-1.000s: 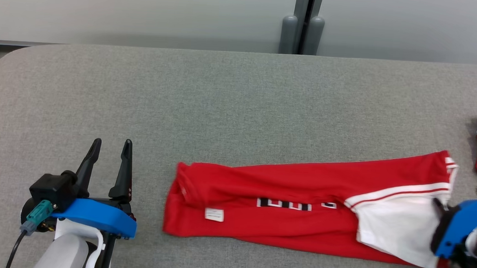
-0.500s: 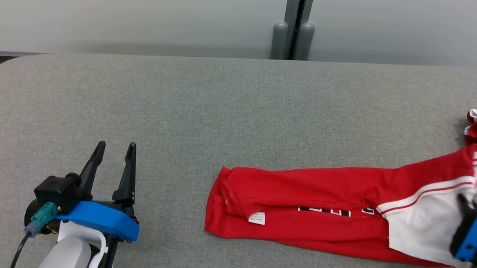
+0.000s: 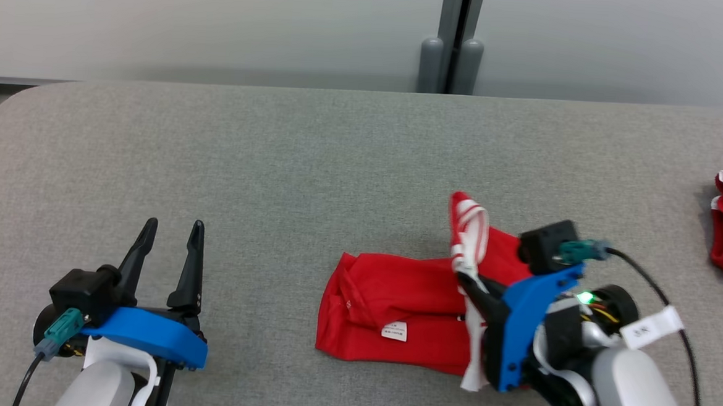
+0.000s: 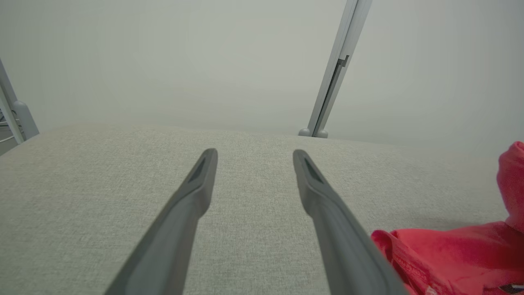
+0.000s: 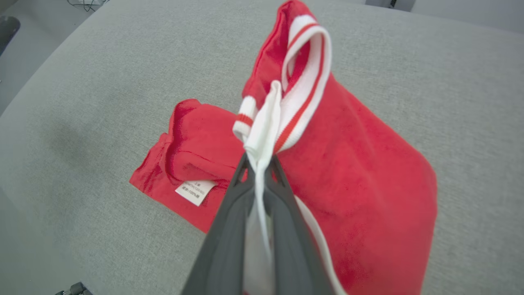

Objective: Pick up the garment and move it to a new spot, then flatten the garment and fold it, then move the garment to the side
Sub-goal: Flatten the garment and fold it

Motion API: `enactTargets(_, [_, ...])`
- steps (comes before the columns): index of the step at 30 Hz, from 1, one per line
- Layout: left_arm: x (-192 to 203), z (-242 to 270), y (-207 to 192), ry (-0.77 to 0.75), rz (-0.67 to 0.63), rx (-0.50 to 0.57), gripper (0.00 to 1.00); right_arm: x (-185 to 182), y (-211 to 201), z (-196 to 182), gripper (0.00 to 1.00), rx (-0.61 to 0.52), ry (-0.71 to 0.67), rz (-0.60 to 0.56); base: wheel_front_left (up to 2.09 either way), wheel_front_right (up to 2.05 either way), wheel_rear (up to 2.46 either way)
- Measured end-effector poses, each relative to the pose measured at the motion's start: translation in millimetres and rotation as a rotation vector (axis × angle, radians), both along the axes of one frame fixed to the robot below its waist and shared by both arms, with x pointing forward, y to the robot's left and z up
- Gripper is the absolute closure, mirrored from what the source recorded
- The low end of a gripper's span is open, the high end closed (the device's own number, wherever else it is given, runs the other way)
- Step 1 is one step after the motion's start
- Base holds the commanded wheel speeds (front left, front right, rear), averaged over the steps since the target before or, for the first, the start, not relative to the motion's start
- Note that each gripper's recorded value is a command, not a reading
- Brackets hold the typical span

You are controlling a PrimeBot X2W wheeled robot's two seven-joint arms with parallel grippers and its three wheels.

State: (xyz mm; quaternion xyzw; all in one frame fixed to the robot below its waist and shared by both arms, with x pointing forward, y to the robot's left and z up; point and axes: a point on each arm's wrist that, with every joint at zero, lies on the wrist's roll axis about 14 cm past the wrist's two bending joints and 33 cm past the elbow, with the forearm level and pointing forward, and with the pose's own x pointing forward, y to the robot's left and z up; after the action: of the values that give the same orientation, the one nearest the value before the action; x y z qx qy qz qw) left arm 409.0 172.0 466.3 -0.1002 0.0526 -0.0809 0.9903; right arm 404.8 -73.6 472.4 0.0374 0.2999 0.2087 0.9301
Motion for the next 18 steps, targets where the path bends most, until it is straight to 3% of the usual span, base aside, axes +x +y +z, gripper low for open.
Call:
enactTargets(7, [-2, -1, 0, 0.003, 0.004, -0.009, 0.00, 0, 68, -21, 1.00, 0.053, 0.056, 0.195, 0.00, 0.00, 0.00])
enactTargets(14, [-6, -4, 11, 0.016, 0.026, 0.002, 0.00, 3, 97, -44, 1.00, 0.057, 0.112, 0.272, 0.00, 0.00, 0.00])
enactTargets(15, [-6, -4, 12, 0.017, 0.031, 0.004, 0.00, 4, 99, -45, 0.94, 0.063, 0.116, 0.274, 0.00, 0.00, 0.00])
enactTargets(16, [-6, -4, 14, 0.017, 0.034, 0.005, 0.00, 6, 101, -46, 0.75, 0.069, 0.116, 0.277, 0.00, 0.00, 0.00])
enactTargets(17, [-7, -4, 15, 0.017, 0.036, 0.005, 0.00, 8, 102, -46, 0.00, 0.071, 0.116, 0.278, 0.00, 0.00, 0.00])
enactTargets(18, [-7, -4, 15, 0.017, 0.038, 0.005, 0.00, 9, 104, -47, 0.00, 0.074, 0.116, 0.280, 0.00, 0.00, 0.00])
